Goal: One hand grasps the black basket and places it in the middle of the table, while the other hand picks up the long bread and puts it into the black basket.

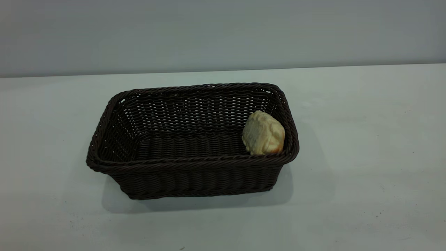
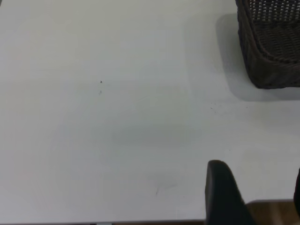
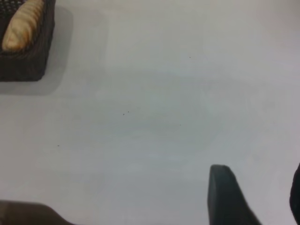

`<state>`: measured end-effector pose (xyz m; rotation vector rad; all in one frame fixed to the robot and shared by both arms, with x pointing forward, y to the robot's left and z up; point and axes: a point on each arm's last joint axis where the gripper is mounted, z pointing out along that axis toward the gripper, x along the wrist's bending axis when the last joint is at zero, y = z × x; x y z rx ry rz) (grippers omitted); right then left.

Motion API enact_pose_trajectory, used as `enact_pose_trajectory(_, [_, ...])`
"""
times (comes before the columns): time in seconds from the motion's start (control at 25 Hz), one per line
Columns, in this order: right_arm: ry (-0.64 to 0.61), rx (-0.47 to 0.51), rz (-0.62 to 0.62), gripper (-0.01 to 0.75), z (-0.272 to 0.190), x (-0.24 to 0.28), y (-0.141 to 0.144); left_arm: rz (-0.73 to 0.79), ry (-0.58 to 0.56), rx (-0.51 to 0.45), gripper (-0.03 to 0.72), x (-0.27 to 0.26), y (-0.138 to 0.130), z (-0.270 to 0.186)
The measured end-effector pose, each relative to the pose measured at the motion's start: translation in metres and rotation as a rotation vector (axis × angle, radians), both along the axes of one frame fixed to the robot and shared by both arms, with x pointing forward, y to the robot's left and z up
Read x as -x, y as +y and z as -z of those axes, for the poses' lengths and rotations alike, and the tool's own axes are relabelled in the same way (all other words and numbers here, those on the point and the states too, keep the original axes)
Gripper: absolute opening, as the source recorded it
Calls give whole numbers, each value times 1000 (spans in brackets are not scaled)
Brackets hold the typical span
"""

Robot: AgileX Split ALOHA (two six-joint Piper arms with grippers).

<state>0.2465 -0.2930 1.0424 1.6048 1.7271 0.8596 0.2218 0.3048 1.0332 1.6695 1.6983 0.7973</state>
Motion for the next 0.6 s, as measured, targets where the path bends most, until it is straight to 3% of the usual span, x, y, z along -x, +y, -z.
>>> enact_pose_trajectory(0.36, [0,0,0,244,0,0,0,-5,0,0,435,0,0,0])
enact_pose_trajectory(0.6, [0,0,0,239,0,0,0,-9,0,-1,435,0,0,0])
